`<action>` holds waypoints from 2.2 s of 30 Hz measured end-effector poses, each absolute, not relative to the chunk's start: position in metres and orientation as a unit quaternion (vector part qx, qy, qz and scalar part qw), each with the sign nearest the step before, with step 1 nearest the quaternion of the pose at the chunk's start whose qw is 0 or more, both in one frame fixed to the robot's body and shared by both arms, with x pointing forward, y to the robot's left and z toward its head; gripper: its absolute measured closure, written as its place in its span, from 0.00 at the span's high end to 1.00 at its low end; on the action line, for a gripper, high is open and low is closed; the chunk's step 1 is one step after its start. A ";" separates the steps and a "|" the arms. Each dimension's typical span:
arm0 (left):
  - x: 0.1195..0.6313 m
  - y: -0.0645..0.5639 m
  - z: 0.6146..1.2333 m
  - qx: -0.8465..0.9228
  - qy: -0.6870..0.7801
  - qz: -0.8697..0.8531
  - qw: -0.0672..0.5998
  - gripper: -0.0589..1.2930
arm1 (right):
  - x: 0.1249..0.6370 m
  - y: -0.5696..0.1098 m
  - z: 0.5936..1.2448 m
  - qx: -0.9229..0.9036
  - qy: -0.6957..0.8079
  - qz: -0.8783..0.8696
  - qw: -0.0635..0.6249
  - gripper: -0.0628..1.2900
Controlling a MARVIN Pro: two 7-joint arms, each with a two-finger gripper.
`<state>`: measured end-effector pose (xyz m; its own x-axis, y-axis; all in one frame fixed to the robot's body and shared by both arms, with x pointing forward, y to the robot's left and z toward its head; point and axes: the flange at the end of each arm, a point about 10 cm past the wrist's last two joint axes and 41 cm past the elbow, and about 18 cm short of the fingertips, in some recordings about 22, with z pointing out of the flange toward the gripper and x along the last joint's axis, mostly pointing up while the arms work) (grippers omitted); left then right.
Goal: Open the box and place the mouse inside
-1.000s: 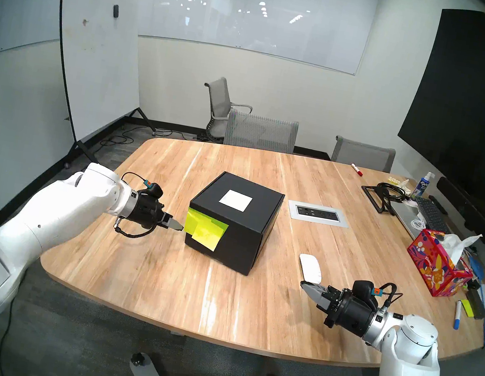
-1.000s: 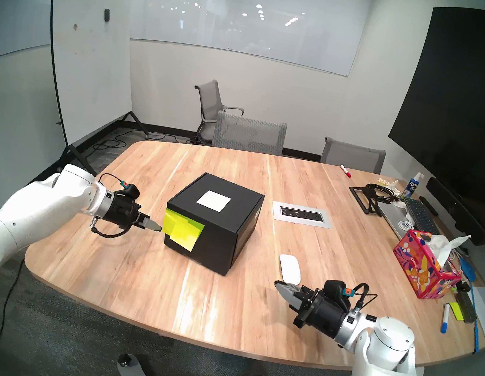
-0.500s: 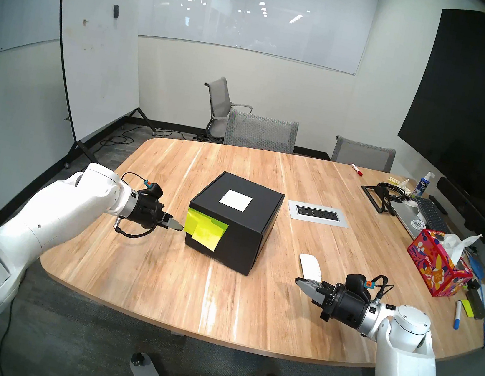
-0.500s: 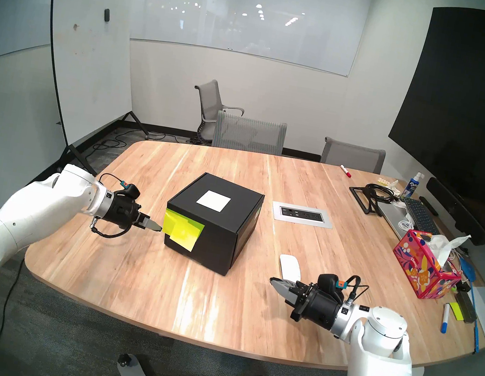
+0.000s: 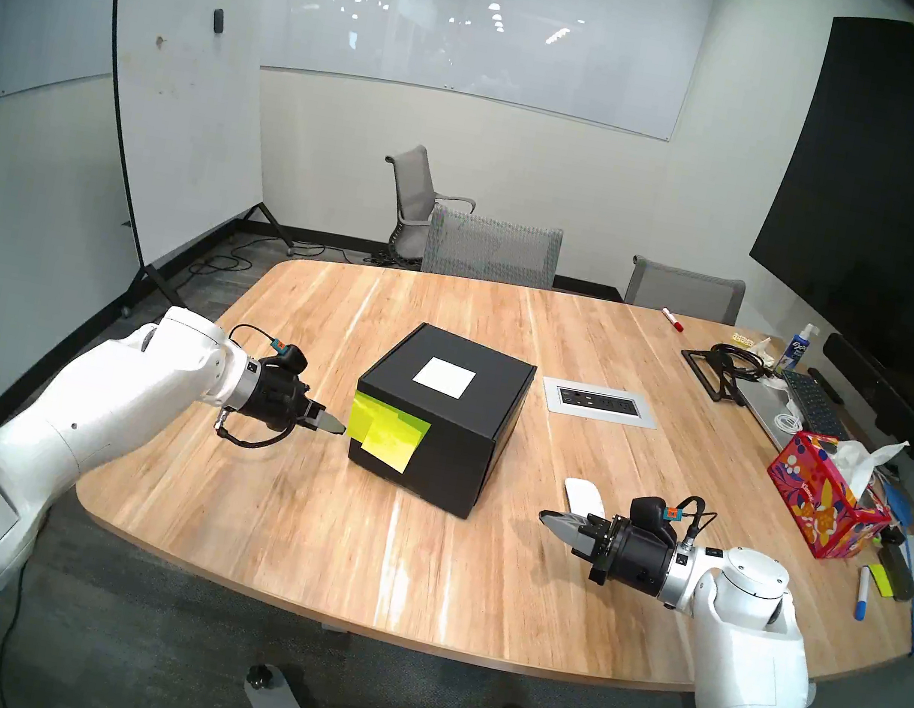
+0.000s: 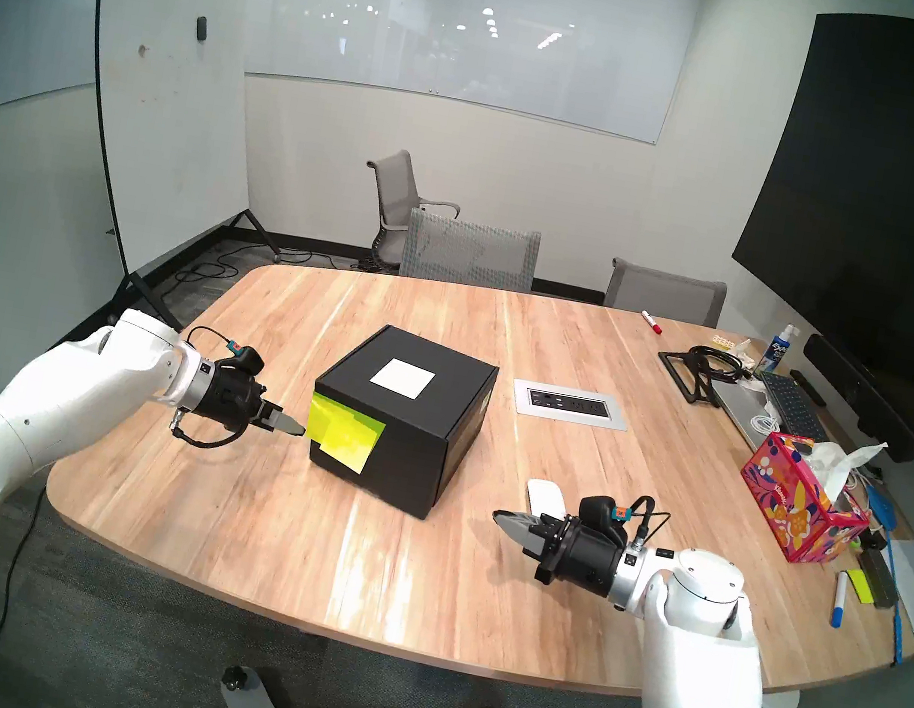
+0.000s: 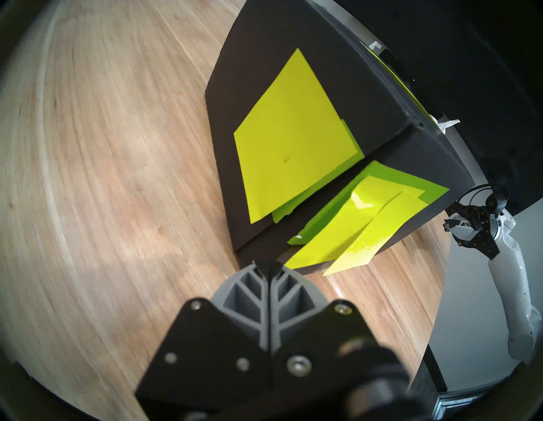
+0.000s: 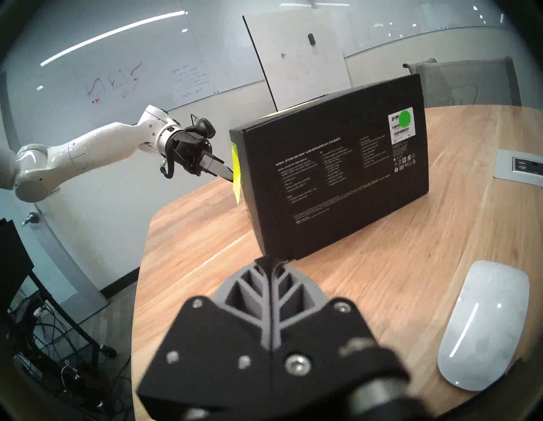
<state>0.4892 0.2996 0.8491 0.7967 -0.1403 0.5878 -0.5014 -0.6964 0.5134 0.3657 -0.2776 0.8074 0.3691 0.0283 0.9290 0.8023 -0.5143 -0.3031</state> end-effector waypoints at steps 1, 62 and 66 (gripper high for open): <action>0.489 0.300 0.849 0.883 -0.182 0.262 0.345 0.03 | 0.367 -0.277 0.808 -0.723 -0.288 -0.483 0.401 0.03; 0.489 0.299 0.849 0.883 -0.182 0.262 0.345 0.03 | 0.420 -0.239 0.803 -0.664 -0.354 -0.473 0.459 0.03; 0.489 0.299 0.849 0.883 -0.182 0.262 0.345 0.03 | 0.420 -0.239 0.803 -0.664 -0.354 -0.474 0.458 0.03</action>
<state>0.4892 0.2995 0.8490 0.7967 -0.1408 0.5878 -0.5018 -0.6963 0.5133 0.4199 -0.2395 0.8034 0.3009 0.0351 0.9530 0.9038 -0.3295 -0.2732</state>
